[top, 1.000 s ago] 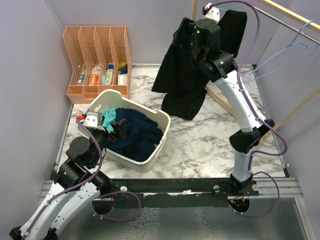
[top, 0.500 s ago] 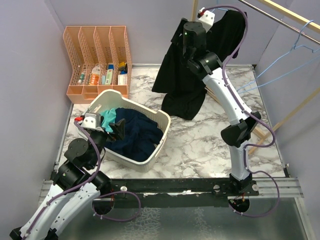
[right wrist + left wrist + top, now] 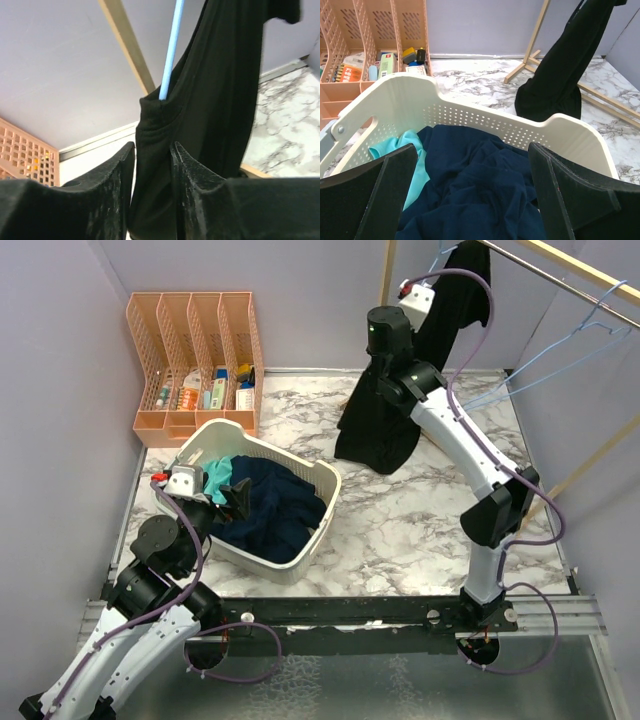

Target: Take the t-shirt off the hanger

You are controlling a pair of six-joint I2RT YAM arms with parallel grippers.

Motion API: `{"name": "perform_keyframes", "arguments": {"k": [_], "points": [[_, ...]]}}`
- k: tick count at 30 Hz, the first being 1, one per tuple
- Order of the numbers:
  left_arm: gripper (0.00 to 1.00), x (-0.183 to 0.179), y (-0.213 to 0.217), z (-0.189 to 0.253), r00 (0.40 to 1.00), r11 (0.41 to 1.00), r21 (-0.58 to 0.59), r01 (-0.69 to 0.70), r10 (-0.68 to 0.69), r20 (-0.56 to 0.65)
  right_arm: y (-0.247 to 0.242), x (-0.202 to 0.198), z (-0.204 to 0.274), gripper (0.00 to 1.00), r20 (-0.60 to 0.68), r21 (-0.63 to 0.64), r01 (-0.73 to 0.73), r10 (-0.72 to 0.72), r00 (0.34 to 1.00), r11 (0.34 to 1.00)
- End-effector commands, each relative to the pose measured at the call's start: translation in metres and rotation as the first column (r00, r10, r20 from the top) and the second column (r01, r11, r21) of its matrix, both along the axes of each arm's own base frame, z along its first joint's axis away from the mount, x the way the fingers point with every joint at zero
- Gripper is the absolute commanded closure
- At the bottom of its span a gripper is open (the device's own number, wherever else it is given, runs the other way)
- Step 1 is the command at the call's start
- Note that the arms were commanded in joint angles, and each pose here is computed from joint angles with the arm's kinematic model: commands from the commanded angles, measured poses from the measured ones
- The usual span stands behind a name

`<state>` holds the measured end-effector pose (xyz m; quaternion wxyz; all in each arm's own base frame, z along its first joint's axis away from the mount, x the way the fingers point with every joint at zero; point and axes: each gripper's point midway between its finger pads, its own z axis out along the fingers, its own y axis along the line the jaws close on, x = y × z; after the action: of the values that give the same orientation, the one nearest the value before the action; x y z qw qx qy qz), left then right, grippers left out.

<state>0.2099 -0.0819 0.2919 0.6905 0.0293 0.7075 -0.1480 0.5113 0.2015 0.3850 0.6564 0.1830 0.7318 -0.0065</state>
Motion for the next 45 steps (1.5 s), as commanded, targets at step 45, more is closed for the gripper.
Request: {"name": "perform_keyframes", "arguments": {"k": [45], "points": [[0.05, -0.003, -0.006, 0.0, 0.999, 0.999, 0.006, 0.039, -0.039, 0.004, -0.097, -0.106, 0.078, 0.99, 0.16, -0.094, -0.116, 0.13, 0.978, 0.989]]}}
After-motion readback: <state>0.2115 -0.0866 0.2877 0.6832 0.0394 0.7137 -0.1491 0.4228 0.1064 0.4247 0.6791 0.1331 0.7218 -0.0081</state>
